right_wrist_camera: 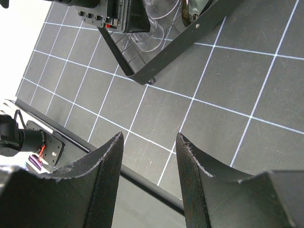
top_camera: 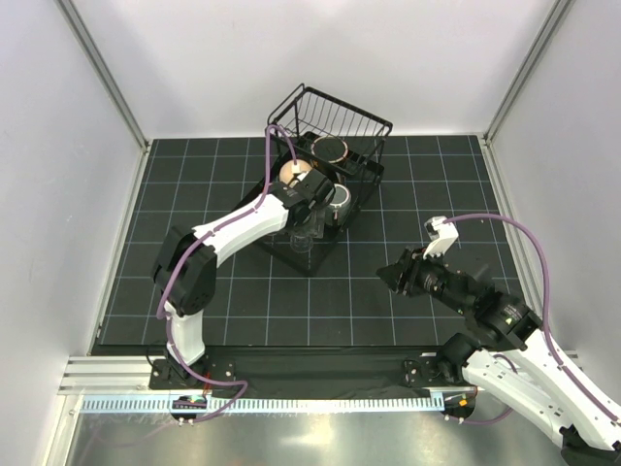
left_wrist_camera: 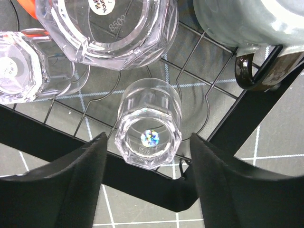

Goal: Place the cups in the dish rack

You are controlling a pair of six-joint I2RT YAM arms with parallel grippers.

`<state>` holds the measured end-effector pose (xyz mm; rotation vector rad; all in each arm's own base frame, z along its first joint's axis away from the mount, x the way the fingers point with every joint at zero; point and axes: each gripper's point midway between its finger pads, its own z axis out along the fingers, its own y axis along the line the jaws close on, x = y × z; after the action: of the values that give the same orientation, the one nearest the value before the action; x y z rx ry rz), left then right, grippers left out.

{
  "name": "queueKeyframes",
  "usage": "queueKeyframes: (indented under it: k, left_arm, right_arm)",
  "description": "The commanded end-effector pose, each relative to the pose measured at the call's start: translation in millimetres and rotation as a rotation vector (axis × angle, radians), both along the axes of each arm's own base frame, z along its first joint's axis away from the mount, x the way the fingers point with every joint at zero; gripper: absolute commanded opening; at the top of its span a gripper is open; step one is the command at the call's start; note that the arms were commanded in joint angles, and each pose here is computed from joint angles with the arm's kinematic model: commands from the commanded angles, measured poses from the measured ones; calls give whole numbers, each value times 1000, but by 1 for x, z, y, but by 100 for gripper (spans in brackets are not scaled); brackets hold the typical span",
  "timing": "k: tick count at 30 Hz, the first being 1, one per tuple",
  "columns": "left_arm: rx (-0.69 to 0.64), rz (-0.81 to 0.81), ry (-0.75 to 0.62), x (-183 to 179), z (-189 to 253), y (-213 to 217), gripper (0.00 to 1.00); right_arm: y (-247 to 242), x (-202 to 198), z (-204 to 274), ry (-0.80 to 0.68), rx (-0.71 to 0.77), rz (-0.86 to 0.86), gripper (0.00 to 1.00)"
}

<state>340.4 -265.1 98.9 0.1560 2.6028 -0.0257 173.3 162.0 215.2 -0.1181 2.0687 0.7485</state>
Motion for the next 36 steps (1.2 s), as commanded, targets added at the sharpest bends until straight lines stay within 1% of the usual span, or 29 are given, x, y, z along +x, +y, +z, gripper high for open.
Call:
queueKeyframes:
  k: [1, 5, 7, 12, 13, 14, 16, 17, 18, 19, 20, 21, 23, 24, 25, 26, 27, 29, 30, 31, 32, 34, 35, 36]
  left_arm:
    - [-43, -1, -39, 5, 15, -3, 70]
    - [-56, 7, -48, 2, 21, -1, 72]
    - [-81, 13, -69, -1, 32, 0, 74]
    - [-169, 13, -121, -8, 67, 1, 80]
    - [-207, 16, -145, -13, 82, 3, 81]
    - [-224, 13, -154, -16, 86, 3, 82]
    - [-329, -8, -205, -24, 116, 0, 85]
    - [-350, -11, -197, -32, 114, 2, 86]
    - [-407, -30, -218, -34, 123, -4, 88]
    - [-460, -39, -251, -42, 140, 0, 89]
    - [-482, -28, -239, -50, 132, 2, 91]
    - [-507, -25, -251, -54, 133, 4, 94]
    - [-622, -52, -310, -63, 157, 2, 98]
    - [-636, -48, -281, -72, 142, 4, 100]
    - [-687, -59, -308, -72, 149, 0, 100]
    - [-733, -90, -300, -81, 152, -3, 100]
    - [-752, -95, -263, -88, 137, -6, 100]
    - [-801, -116, -246, -93, 132, -11, 100]
    - [-795, -102, -223, -95, 120, -7, 100]
    - [-802, -74, -213, -92, 115, -3, 100]
    - [-829, -85, -195, -93, 113, -5, 100]
    - [-862, -46, -133, -93, 95, 1, 100]
    - [-895, -34, -116, -89, 93, 7, 100]
    - [-909, -16, -119, -86, 93, 13, 100]
  right_arm:
    - [5, 2, 7, -29, 19, 16, 50]
    - [5, 2, 7, -29, 21, 19, 50]
    - [5, 2, 6, -26, 18, 19, 50]
    - [7, 2, 4, -14, 16, 24, 50]
    - [8, 2, 4, -12, 18, 23, 50]
    - [8, 3, 4, -12, 21, 21, 50]
    - [9, 3, 2, -6, 24, 20, 50]
    - [9, 3, 1, 0, 24, 20, 50]
    - [10, 3, -2, 9, 22, 18, 50]
    - [10, 4, -4, 13, 23, 16, 50]
    - [10, 5, -5, 16, 23, 12, 51]
    - [14, 1, -6, 31, 32, 41, 51]
    - [17, 1, -8, 42, 36, 45, 51]
    - [17, 0, -8, 44, 39, 47, 51]
    - [17, 1, -9, 47, 40, 44, 51]
    - [18, 0, -11, 56, 41, 46, 52]
    - [18, 1, -13, 58, 39, 45, 53]
    - [19, 1, -18, 69, 43, 40, 56]
    - [18, 1, -20, 76, 42, 34, 57]
    - [18, 0, -22, 87, 41, 30, 60]
    - [19, -1, -23, 101, 48, 28, 63]
    - [19, -3, -25, 115, 57, 25, 75]
    - [19, -4, -25, 127, 66, 19, 82]
    - [18, -4, -25, 129, 72, 13, 93]
